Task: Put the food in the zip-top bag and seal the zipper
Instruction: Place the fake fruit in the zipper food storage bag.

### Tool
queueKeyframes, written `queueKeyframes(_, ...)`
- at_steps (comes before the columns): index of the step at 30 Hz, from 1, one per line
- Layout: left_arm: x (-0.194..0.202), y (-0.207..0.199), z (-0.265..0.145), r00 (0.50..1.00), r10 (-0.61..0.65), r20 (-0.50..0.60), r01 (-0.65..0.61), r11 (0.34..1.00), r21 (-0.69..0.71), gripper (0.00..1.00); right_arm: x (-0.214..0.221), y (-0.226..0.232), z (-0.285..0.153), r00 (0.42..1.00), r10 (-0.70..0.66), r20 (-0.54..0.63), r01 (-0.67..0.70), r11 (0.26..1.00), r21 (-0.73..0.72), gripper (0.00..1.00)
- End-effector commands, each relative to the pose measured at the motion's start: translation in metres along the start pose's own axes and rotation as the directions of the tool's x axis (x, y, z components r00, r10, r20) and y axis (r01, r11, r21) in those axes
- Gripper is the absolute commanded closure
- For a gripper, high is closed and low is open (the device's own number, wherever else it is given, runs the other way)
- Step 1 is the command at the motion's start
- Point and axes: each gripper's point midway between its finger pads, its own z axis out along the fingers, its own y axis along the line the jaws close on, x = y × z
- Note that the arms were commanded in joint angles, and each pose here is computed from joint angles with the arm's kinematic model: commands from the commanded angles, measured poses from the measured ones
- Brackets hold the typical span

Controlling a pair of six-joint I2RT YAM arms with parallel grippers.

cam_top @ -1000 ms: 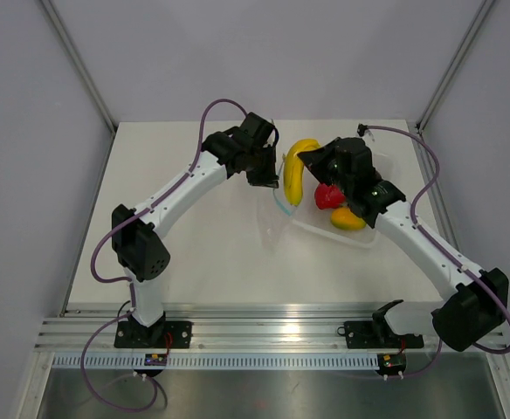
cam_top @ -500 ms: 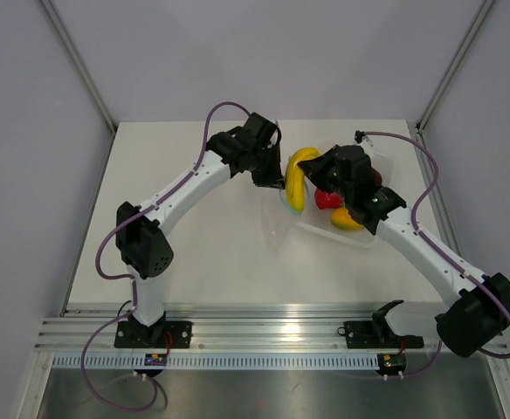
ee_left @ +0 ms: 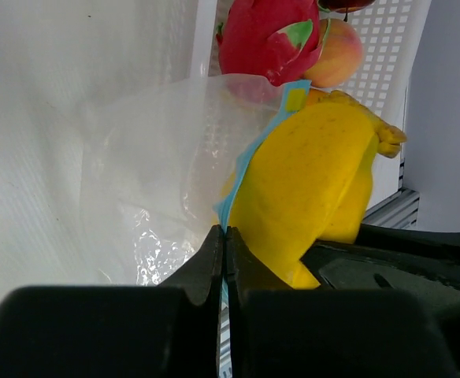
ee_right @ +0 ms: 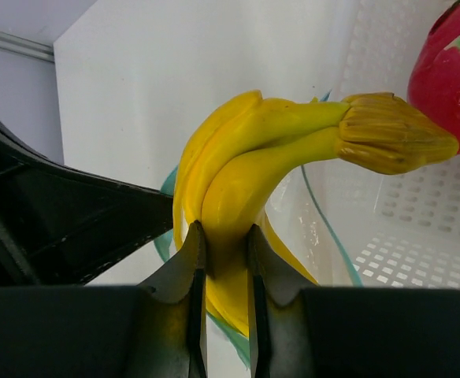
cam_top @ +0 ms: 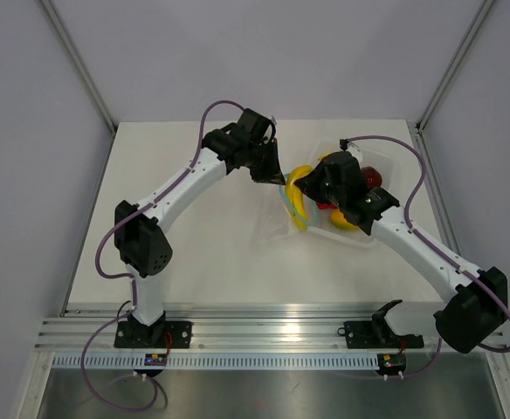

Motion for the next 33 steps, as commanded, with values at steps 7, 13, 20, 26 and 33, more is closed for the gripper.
queueKeyframes(7,-0.017,-0.049,-0.006,0.998,0.055,0.040,-0.062,0.973,0.224,1.00,0.009,-0.021,0.009,0.994,-0.092,-0.064,0.103,0.974,0.203,1.00)
queueKeyframes(13,-0.011,-0.047,0.001,0.998,0.055,0.007,-0.055,0.973,0.226,1.00,-0.010,-0.023,0.007,1.000,-0.014,0.019,0.008,0.956,0.295,1.00)
queueKeyframes(20,-0.015,-0.044,-0.006,0.998,0.060,0.032,-0.066,0.971,0.230,1.00,-0.038,0.014,-0.006,0.982,0.140,0.130,-0.159,0.976,0.151,1.00)
queueKeyframes(26,-0.017,-0.042,-0.012,0.998,0.050,0.042,-0.059,0.964,0.258,1.00,-0.050,0.018,-0.014,0.948,0.244,0.203,-0.266,0.960,0.087,1.00)
queueKeyframes(33,-0.013,-0.043,-0.018,0.999,0.041,0.034,-0.049,0.960,0.276,1.00,-0.066,0.014,-0.019,0.881,0.367,0.300,-0.398,0.916,0.050,1.00)
